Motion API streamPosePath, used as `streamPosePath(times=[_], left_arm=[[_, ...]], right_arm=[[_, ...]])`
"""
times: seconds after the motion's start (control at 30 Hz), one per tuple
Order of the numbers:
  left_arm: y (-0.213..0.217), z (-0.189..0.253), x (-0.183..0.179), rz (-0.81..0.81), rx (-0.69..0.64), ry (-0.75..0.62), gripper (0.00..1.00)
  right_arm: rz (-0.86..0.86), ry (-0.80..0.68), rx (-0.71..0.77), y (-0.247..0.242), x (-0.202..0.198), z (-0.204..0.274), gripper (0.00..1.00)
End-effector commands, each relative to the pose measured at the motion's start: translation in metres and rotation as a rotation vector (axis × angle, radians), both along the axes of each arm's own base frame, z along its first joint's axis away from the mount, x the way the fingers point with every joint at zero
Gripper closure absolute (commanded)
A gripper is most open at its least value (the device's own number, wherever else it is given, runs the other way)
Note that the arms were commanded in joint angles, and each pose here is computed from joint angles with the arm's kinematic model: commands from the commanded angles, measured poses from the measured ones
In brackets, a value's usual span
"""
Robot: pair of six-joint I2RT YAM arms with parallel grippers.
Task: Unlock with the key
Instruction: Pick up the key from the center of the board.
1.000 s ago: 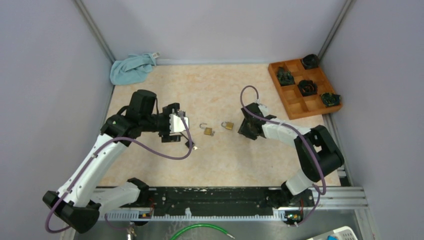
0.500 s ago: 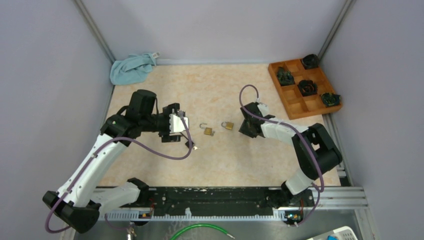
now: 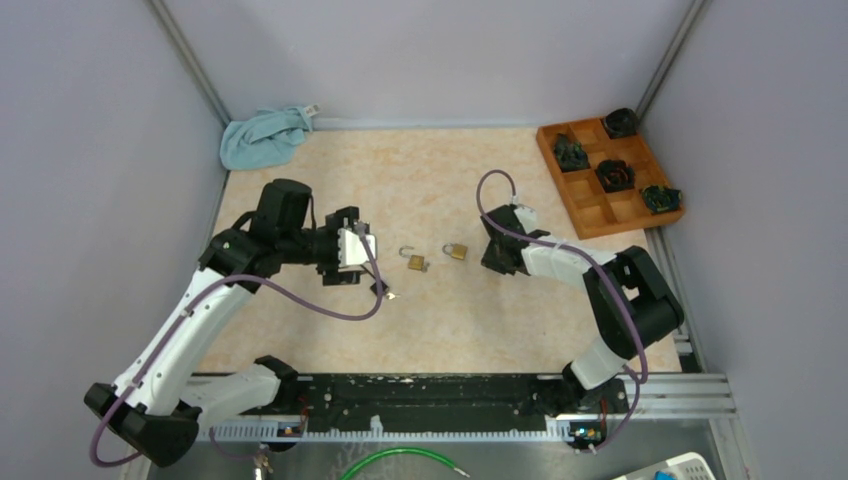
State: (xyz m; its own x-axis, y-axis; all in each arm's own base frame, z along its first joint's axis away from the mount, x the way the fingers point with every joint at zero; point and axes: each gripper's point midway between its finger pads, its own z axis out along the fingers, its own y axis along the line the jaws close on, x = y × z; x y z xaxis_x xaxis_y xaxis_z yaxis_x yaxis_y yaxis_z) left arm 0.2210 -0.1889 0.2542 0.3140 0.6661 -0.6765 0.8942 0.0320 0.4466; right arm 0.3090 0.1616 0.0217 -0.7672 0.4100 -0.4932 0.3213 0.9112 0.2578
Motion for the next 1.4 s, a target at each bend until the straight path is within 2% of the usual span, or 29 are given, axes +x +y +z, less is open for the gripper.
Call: streamPosePath(times=[0.0,0.1,0.2,0.33,0.47,0.6,0.8,1.07,1.23,1.37], left_arm=[[-0.003,0.015,-0.015,-0.052,-0.046,-0.010,0.16],[-0.008,0.017,-0.021,-0.062,-0.098,-0.004,0.16],[-0.020,0.028,-0.030,-0.034,-0.252,0.052,0.15],[-0.032,0.041,-0.048,0.000,-0.484,0.145,0.14],[-0.041,0.033,-0.055,0.016,-0.564,0.273,0.14],[-0.048,0.035,-0.065,-0.021,-0.603,0.355,0.14],[-0.053,0.039,-0.066,-0.024,-0.667,0.409,0.18],[-0.061,0.052,-0.085,-0.105,-0.702,0.558,0.38],[-0.060,0.044,-0.096,-0.175,-0.645,0.560,0.45],[-0.057,0.046,-0.098,-0.238,-0.601,0.461,0.46]], right_arm=[[0.064,-0.038,-0.043,-0.004,0.005,0.009,1.00],[0.252,-0.132,0.029,0.023,0.016,0.042,1.00],[0.483,-0.245,0.134,0.057,0.011,0.085,1.00],[0.705,-0.484,0.146,0.086,-0.011,0.156,1.00],[0.879,-0.659,0.164,0.107,-0.045,0.212,1.00],[0.979,-0.785,0.176,0.113,-0.078,0.252,1.00],[1.113,-0.859,0.070,0.121,-0.108,0.285,1.00],[1.247,-0.971,-0.137,0.135,-0.142,0.309,1.00],[1.296,-0.995,-0.240,0.139,-0.157,0.317,1.00],[1.322,-1.026,-0.340,0.140,-0.163,0.321,1.00]])
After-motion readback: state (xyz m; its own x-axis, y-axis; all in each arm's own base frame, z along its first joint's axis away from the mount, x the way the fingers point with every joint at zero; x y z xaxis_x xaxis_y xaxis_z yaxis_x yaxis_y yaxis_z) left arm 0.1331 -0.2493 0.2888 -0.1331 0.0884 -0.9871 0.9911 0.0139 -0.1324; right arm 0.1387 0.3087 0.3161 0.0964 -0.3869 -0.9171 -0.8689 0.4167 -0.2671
